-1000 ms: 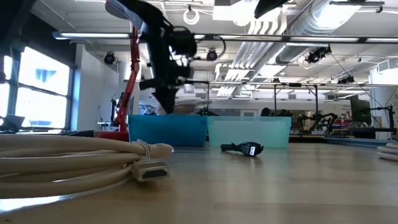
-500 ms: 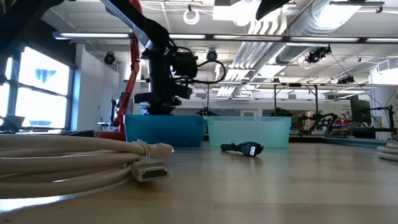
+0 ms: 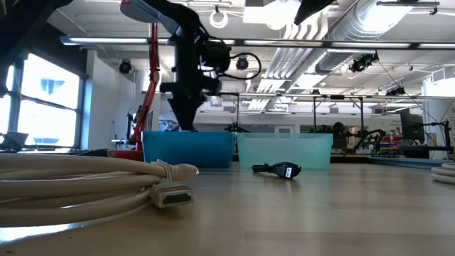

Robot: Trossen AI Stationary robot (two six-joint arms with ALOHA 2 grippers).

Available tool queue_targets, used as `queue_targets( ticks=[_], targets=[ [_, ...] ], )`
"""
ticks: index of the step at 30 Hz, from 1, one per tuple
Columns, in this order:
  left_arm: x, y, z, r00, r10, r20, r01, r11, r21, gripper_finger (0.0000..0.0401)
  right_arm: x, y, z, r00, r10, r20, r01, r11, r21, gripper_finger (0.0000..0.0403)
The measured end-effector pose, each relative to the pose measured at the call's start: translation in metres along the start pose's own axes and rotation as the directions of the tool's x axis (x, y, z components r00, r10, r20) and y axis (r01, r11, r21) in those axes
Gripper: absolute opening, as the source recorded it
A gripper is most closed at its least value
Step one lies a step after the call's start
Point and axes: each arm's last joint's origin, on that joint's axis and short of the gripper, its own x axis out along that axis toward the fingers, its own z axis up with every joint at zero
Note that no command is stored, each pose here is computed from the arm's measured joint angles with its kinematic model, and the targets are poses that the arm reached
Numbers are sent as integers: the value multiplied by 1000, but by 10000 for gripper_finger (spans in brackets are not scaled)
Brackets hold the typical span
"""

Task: Pick & Place USB Port
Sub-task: Put the white HDMI cable into the blue bin, then put the black USB cable into the green bin

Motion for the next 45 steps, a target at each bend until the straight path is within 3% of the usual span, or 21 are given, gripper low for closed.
queue_targets(
  ticks=[5, 12, 15, 18, 24, 29, 31, 35, 39, 45],
  targets=[
    [-23, -16, 3, 995, -83, -61, 84, 996, 2, 156, 0, 0, -1, 1000, -3, -11, 3, 1000, -6, 183],
    [-36, -72, 14, 956, -173, -236, 191, 980, 57, 157, 0, -1, -5, 999, -9, -44, 9, 1000, -4, 183],
    [-41, -105, 24, 950, -123, -285, 158, 982, 105, 157, 0, -1, -6, 998, -11, -54, 10, 1000, -8, 183],
    [-45, -140, 33, 951, 11, -309, 57, 975, 213, 157, 0, -1, -7, 998, -13, -66, 14, 1000, 2, 183],
    [-52, -203, 19, 944, 96, -317, 12, 947, 322, 154, 0, -2, -10, 996, -18, -89, 18, 1000, 4, 183],
    [-60, -217, -20, 935, 215, -281, -163, 966, 199, 154, 1, -1, -11, 996, -19, -91, 20, 1000, 7, 183],
    [-62, -216, -40, 949, 209, -237, -184, 975, 122, 154, 6, 2, -14, 995, -20, -93, 20, 1000, -4, 183],
    [-59, -202, -75, 988, 141, -60, -145, 987, -69, 154, 19, 9, -23, 995, -9, -101, 5, 999, -34, 183],
    [-52, -189, -104, 995, 65, 76, -43, 966, -256, 154, 27, 14, -26, 996, -7, -84, 3, 999, -38, 183],
    [-30, -179, -137, 998, 11, 65, 20, 890, -456, 154, 30, 17, -24, 998, 33, -49, -34, 999, -20, 183]
  ],
)
